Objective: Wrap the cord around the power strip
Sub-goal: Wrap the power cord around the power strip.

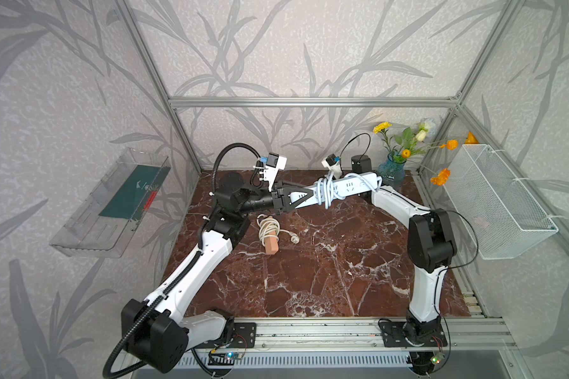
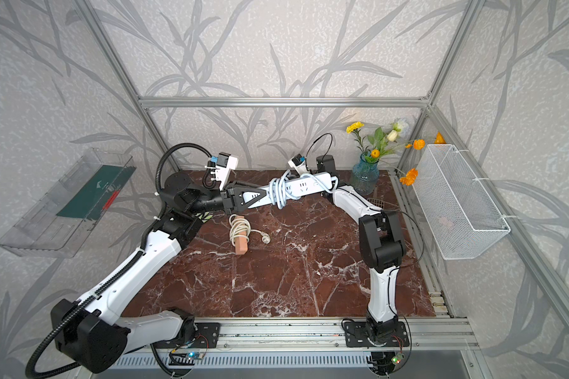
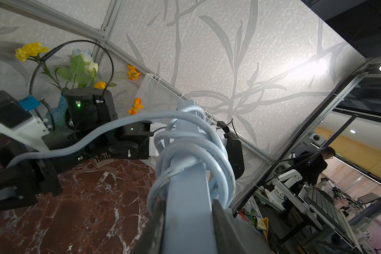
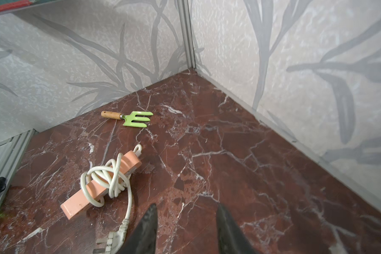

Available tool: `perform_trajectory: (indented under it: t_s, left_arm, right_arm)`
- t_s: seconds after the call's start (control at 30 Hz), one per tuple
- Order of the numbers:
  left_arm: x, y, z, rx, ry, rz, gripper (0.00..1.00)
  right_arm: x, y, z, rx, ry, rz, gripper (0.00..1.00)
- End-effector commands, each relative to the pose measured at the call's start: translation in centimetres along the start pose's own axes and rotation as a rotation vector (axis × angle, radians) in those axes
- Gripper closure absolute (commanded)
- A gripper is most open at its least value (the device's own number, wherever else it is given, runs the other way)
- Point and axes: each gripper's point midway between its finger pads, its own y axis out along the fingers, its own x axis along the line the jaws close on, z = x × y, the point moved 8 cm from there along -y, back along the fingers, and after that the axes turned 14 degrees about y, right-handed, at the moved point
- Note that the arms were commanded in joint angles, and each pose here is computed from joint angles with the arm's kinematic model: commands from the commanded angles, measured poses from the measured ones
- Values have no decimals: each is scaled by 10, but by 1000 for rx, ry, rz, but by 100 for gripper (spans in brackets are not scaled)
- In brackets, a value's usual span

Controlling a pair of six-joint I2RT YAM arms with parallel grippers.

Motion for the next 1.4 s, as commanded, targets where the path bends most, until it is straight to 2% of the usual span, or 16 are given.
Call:
perform_trajectory:
  t_s: [0.0, 0.1, 0.17, 0.27, 0.47, 0.63, 0.7, 0.87, 1.0, 1.2, 1.37]
  left_arm:
    - [-20, -2, -32, -78, 150, 27, 100]
    - [-11, -6, -31, -94, 149, -56, 100]
    - [-3, -11, -33, -117, 145, -137, 100]
    - [12, -22, -35, -160, 139, -265, 100]
    - [36, -39, -38, -254, 126, -469, 100]
    - [53, -55, -31, -256, 100, -648, 100]
    - [60, -60, -27, -275, 78, -698, 100]
    - [59, -60, -28, -310, 67, -659, 100]
    - [53, -57, -29, -327, 34, -588, 100]
    - [50, -55, -16, -432, -113, -490, 100]
    - [48, -51, -3, -442, -177, -465, 100]
  right_arm:
    - [24, -23, -40, -174, -62, 18, 58]
    - [27, -28, -34, -187, -33, 48, 69]
    - [30, -30, -26, -210, -2, 89, 81]
    - [47, -33, -8, -241, 26, 109, 91]
    - [101, -29, 39, -185, -25, 147, 100]
    - [122, -41, 63, -137, -37, 194, 100]
    - [131, -41, 69, -63, -88, 215, 100]
    - [151, -28, 84, 152, -259, 247, 100]
    - [134, -16, 82, 221, -269, 329, 100]
    - [95, 6, 54, 182, -146, 320, 100]
    - [88, 10, 34, 98, -58, 237, 100]
